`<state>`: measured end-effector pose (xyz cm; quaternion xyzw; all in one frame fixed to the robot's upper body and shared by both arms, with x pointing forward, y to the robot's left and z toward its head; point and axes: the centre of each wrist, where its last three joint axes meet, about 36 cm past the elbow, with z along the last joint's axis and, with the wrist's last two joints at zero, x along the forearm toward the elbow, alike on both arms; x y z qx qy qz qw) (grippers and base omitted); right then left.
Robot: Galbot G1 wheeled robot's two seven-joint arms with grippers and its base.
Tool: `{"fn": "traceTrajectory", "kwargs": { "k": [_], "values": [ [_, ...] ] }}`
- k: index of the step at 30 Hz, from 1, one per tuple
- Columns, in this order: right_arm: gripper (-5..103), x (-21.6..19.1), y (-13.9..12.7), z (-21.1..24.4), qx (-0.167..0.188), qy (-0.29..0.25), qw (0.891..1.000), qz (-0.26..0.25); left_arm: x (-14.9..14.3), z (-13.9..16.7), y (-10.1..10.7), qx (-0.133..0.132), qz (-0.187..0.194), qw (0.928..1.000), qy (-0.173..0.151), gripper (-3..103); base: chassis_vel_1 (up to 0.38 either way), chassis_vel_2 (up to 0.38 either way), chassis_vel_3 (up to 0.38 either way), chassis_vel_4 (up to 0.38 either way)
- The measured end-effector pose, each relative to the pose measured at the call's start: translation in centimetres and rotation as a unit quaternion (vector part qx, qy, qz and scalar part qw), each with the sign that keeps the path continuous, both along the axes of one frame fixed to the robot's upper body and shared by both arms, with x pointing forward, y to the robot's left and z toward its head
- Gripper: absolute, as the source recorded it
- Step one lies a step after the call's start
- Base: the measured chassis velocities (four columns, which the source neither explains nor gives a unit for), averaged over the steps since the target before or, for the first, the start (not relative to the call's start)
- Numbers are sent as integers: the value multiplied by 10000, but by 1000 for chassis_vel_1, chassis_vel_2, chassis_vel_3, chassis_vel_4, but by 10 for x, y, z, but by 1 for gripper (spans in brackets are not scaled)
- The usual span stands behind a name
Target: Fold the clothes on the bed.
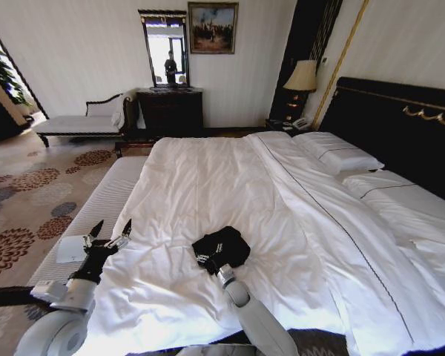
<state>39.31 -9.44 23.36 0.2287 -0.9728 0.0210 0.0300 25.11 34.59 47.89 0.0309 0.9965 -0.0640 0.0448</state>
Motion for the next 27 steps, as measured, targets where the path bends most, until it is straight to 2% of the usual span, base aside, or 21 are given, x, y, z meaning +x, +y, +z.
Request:
{"fn": "traceTrajectory", "kwargs": {
  "k": [2, 4, 5, 6, 10, 11, 14, 16, 17, 21, 24, 27],
  "values": [
    [100, 4, -25, 11, 122, 36, 9996, -249, 0, 0, 0, 0, 0, 10000, 0, 100, 0, 0, 0, 0],
    [100, 10, -44, 12, 70, 46, 9991, -415, 0, 0, 0, 0, 0, 10000, 0, 100, 0, 0, 0, 0],
    [100, 10, -44, 12, 70, 46, 9991, -415, 0, 0, 0, 0, 0, 10000, 0, 100, 0, 0, 0, 0],
    [100, 15, -60, 10, 37, 99, 9984, -550, 0, 0, 0, 0, 0, 10000, 0, 100, 0, 0, 0, 0],
    [100, 26, -105, -3, 338, 749, 9916, -997, 0, 0, 0, 0, 0, 10000, 0, 100, 0, 0, 0, 0],
    [100, 26, -105, -3, 338, 749, 9916, -997, 0, 0, 0, 0, 0, 10000, 0, 100, 0, 0, 0, 0],
    [100, 25, -152, -13, 335, 1080, 9848, -1318, 0, 0, 0, 0, 0, 10000, 0, 100, 0, 0, 0, 0],
    [100, 24, -156, -13, 313, 1081, 9846, -1340, 0, 0, 0, 0, 0, 10000, 0, 100, 0, 0, 0, 0],
    [100, 17, -179, -7, 187, 1009, 9836, -1481, 0, 0, 0, 0, 0, 10000, 0, 100, 0, 0, 0, 0],
    [100, 4, -199, 8, 123, 845, 9811, -1735, 0, 0, 0, 0, 0, 10000, 0, 100, 0, 0, 0, 0],
    [100, -29, -228, 31, 65, 683, 9768, -2027, 0, 0, 0, 0, 1, 10000, 0, 100, 0, 0, 0, 0],
    [100, -48, -240, 48, 107, 562, 9749, -2150, 0, 0, 0, 0, 0, 10000, 0, 100, 0, 0, 0, 0]
  ]
}}
